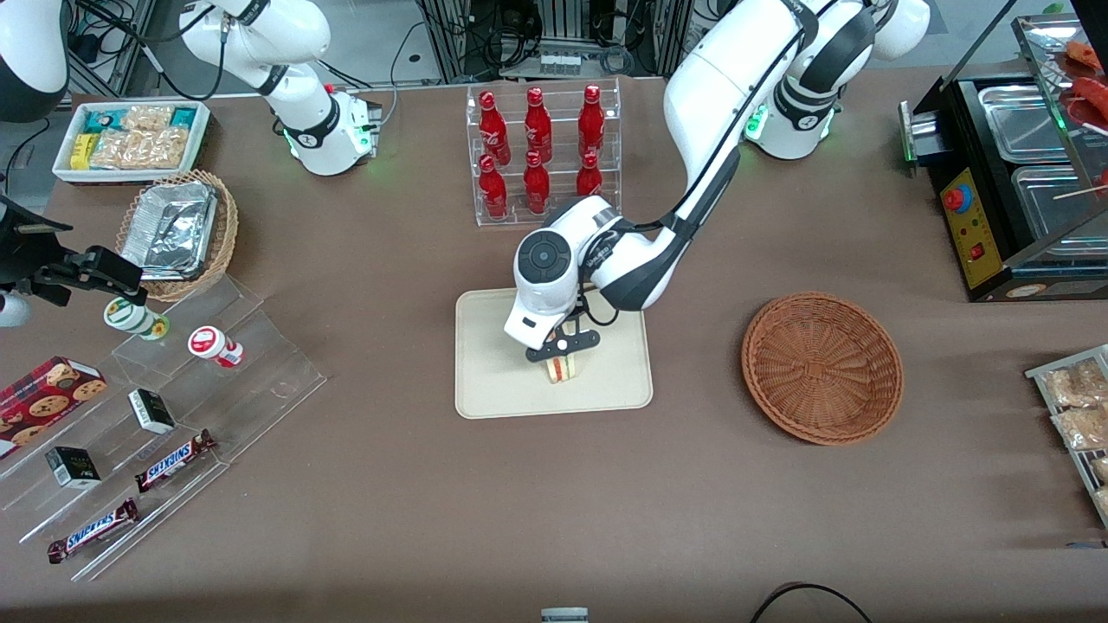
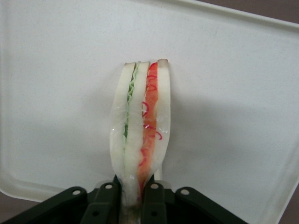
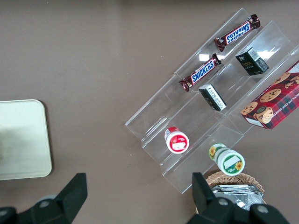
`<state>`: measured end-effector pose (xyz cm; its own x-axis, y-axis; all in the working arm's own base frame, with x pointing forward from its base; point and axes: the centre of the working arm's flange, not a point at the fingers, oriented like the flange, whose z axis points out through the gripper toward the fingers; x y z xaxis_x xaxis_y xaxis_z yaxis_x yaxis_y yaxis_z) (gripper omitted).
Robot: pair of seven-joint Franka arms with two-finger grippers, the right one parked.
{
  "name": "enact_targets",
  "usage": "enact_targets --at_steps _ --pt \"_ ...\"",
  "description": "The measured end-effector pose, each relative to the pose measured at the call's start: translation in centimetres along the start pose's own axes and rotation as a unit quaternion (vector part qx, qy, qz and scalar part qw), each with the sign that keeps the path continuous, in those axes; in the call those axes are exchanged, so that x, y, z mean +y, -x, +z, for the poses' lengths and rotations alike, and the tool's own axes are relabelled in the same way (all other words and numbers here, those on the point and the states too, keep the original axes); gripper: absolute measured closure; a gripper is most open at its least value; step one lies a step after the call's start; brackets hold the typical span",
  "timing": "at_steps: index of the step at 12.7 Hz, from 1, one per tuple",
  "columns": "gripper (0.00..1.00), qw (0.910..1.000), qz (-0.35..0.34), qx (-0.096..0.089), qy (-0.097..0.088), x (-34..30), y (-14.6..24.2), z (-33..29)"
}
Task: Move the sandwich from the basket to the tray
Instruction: 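Lower the sandwich onto the tray and open the left gripper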
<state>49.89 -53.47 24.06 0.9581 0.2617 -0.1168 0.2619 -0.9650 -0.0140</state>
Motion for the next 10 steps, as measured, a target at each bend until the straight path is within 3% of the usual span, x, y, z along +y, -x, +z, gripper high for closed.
enact_targets --at_steps 1,2,8,9,10 --pt "0.79 1.0000 -0.002 0.000 0.001 0.0 0.0 0.2" --pt "0.73 1.0000 -0.003 0.000 0.001 0.1 0.0 0.2" --pt "0.07 0.9997 -0.003 0.016 0.018 0.5 -0.2 -6.6" --pt "0.00 0.9997 -0.004 0.018 0.018 0.3 -0.1 -8.0" --pt "0.00 0.9997 0.001 0.021 0.015 0.0 -0.1 -9.3"
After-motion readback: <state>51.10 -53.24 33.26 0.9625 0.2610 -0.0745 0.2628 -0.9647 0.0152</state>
